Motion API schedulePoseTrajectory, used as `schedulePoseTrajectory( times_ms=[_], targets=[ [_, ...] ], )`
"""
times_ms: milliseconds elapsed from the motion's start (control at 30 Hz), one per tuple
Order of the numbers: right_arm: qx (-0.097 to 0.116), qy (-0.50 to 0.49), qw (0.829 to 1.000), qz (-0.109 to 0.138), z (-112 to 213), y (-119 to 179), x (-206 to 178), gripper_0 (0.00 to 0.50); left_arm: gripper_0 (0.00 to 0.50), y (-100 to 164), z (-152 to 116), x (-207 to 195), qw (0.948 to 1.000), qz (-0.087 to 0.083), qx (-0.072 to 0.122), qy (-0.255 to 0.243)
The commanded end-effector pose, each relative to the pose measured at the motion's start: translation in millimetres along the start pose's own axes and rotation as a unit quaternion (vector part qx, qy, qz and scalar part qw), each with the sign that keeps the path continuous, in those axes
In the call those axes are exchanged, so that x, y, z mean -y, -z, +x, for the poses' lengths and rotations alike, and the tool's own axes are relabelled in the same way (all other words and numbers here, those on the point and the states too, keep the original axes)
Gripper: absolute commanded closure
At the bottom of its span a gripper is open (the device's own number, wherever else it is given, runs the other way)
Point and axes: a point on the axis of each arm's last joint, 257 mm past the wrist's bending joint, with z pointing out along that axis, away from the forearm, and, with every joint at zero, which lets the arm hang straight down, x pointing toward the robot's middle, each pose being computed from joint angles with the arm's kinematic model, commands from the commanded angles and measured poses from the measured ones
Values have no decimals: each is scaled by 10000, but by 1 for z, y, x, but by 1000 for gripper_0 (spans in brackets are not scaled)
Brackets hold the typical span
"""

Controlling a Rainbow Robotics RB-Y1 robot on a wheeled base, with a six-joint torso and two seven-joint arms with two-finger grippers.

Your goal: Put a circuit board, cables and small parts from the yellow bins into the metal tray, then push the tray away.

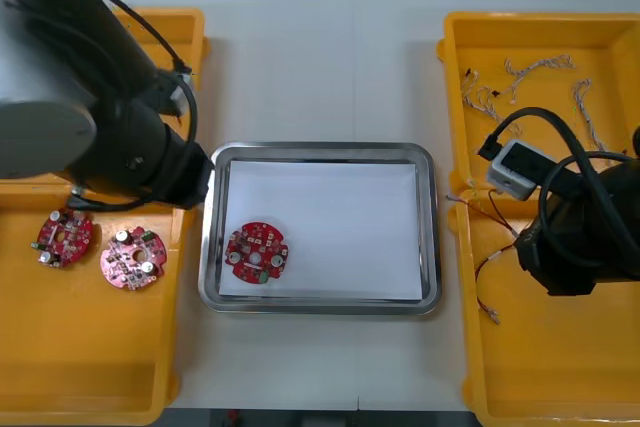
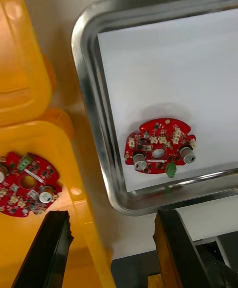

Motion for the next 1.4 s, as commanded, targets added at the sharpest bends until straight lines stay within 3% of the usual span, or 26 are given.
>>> schedulePoseTrajectory(
  times_ms=[33,167,467,700,800,900,1167,1400],
  targets=[
    [-224,671,9973,210,-5,-3,1,500,0,28,-17,-46,9994,-76,278,-178],
    [-332,1023,9939,258,-10,-11,-8,500,0,35,-19,-83,9993,-168,306,-118],
    [-362,1848,9815,335,-44,-36,-36,500,0,47,-30,-150,9984,-369,398,179],
    [-347,2273,9729,241,-76,-59,-64,500,0,45,-35,-197,9949,-876,380,310],
    [-364,2407,9698,128,-87,-70,-78,500,0,42,-39,-210,9935,-992,430,346],
    [-334,2510,9674,39,-97,-79,-92,500,0,39,-50,-220,9920,-1015,603,456],
    [-285,2739,9613,-65,-108,-106,-119,500,0,23,-76,-238,9905,-863,974,435],
    [-267,2848,9582,-54,-108,-130,-126,500,0,19,-84,-250,9911,-839,1004,259]
  ],
)
